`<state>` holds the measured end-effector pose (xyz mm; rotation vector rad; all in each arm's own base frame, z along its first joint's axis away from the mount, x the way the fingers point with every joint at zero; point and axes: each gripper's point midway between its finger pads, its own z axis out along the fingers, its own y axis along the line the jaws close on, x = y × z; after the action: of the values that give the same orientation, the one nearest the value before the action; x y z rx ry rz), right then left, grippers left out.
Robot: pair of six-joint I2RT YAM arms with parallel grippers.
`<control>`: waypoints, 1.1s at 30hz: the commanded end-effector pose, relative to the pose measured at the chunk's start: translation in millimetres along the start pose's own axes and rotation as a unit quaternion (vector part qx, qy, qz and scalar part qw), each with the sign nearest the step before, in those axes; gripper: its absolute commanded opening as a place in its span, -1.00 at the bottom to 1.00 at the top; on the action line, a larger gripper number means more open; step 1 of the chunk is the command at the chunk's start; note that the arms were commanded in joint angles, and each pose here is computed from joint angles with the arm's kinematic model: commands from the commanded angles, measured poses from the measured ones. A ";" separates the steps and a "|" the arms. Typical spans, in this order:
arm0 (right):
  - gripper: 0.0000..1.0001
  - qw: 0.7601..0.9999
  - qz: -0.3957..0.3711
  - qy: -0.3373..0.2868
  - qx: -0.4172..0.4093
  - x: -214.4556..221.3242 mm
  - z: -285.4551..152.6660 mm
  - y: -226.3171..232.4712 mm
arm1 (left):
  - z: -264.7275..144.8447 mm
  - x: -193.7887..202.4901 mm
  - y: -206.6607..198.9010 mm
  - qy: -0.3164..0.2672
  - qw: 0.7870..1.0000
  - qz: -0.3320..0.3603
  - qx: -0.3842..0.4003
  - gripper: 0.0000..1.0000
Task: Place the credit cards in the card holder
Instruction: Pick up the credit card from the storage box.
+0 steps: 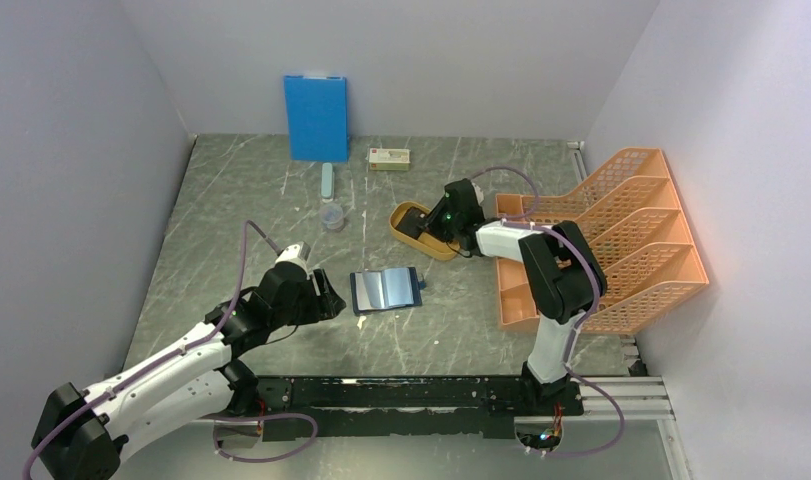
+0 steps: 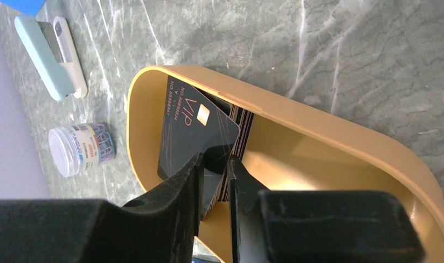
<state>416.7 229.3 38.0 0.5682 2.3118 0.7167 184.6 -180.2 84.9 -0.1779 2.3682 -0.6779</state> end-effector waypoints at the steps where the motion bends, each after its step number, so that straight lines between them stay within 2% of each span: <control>1: -0.74 0.999 -0.002 0.020 0.042 11.8 -7.9 -26.2 | -1.9 -6.5 -9.4 -0.009 1.000 -0.004 0.019 0.30; 12: -1.00 1.000 0.009 0.014 0.022 5.6 -19.9 -13.6 | -3.2 -6.0 -8.4 -0.010 1.000 -0.006 0.020 0.29; 33: -1.00 0.998 0.051 0.009 -0.029 -9.3 -43.0 24.6 | -5.3 -6.0 -9.9 -0.012 1.000 -0.012 0.026 0.29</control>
<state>402.1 226.2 74.6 0.6143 2.2889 0.7900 185.4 -181.3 91.8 -0.1864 2.3422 -0.7033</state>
